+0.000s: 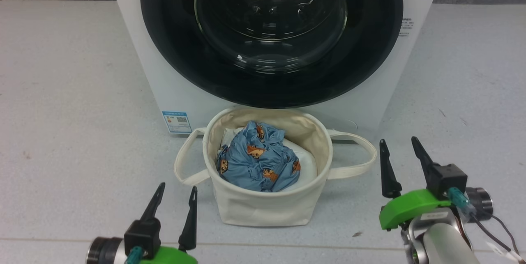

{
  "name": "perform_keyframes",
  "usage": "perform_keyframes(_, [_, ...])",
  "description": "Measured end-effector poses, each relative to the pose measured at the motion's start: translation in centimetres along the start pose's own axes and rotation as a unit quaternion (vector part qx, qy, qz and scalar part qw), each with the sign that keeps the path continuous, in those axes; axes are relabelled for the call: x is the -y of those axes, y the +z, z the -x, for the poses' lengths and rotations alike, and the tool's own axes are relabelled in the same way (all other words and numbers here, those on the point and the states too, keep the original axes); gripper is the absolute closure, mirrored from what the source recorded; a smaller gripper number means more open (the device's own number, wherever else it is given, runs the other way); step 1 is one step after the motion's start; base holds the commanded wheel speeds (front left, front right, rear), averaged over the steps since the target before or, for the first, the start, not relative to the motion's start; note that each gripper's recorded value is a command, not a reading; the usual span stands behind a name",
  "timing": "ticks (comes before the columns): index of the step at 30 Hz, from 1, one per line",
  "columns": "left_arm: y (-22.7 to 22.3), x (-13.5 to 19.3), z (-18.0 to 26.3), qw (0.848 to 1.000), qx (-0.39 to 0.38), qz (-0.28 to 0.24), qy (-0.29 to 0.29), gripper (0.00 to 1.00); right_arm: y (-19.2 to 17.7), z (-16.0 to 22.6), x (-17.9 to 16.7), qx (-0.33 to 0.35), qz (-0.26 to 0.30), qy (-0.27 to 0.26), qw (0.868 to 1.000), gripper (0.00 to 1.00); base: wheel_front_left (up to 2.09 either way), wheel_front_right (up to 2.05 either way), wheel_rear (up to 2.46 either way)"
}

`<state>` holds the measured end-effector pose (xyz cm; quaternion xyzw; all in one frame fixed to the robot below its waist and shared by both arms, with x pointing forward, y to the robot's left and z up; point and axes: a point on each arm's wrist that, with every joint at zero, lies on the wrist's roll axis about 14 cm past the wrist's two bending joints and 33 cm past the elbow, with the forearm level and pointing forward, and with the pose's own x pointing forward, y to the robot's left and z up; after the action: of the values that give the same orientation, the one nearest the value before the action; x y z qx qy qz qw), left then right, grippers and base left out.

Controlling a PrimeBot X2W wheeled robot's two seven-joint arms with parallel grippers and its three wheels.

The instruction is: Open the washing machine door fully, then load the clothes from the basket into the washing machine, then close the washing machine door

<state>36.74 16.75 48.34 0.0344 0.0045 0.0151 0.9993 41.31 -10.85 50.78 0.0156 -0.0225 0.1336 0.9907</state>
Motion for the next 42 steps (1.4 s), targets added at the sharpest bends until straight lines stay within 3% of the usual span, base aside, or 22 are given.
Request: perform_keyframes(42, [0.1, -1.0, -0.2, 0.999, 0.0, 0.029, 0.026, 0.0, 0.6, 0.2, 0.1, 0.009, 0.003, -0.002, 1.0, 0.0, 0.0, 0.0, 0.0])
